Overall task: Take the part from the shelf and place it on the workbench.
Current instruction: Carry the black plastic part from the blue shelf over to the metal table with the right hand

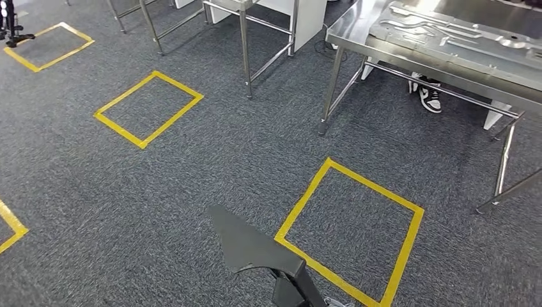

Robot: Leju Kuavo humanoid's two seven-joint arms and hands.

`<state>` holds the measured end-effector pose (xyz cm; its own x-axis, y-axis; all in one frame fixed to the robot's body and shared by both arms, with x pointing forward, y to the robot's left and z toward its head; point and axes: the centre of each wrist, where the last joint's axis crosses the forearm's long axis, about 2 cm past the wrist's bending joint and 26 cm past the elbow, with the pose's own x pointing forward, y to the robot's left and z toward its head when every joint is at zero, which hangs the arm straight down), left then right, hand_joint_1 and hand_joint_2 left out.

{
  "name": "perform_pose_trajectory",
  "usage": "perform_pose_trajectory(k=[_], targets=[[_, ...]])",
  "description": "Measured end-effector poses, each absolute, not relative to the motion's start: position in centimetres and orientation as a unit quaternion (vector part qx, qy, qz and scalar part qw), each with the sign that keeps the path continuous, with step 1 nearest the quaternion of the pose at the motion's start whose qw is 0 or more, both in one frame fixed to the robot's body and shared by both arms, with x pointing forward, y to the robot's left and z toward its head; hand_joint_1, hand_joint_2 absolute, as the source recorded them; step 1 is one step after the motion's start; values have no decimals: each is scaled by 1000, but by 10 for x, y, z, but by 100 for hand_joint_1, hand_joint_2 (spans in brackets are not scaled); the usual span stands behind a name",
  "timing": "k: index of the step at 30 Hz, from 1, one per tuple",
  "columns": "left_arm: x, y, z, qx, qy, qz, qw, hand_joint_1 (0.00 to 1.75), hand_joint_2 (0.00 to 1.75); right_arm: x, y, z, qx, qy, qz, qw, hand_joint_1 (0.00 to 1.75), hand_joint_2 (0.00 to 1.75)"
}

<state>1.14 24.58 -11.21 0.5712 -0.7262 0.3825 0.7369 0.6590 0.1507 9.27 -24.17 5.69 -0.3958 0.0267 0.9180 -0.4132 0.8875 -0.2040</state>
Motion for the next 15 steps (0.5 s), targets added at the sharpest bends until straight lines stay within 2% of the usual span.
perform_pose_trajectory(k=[15], targets=[[11,247,-112,-12,-207,-417,885,0,0,96,-233,57,113,-810,189,544,175,175]])
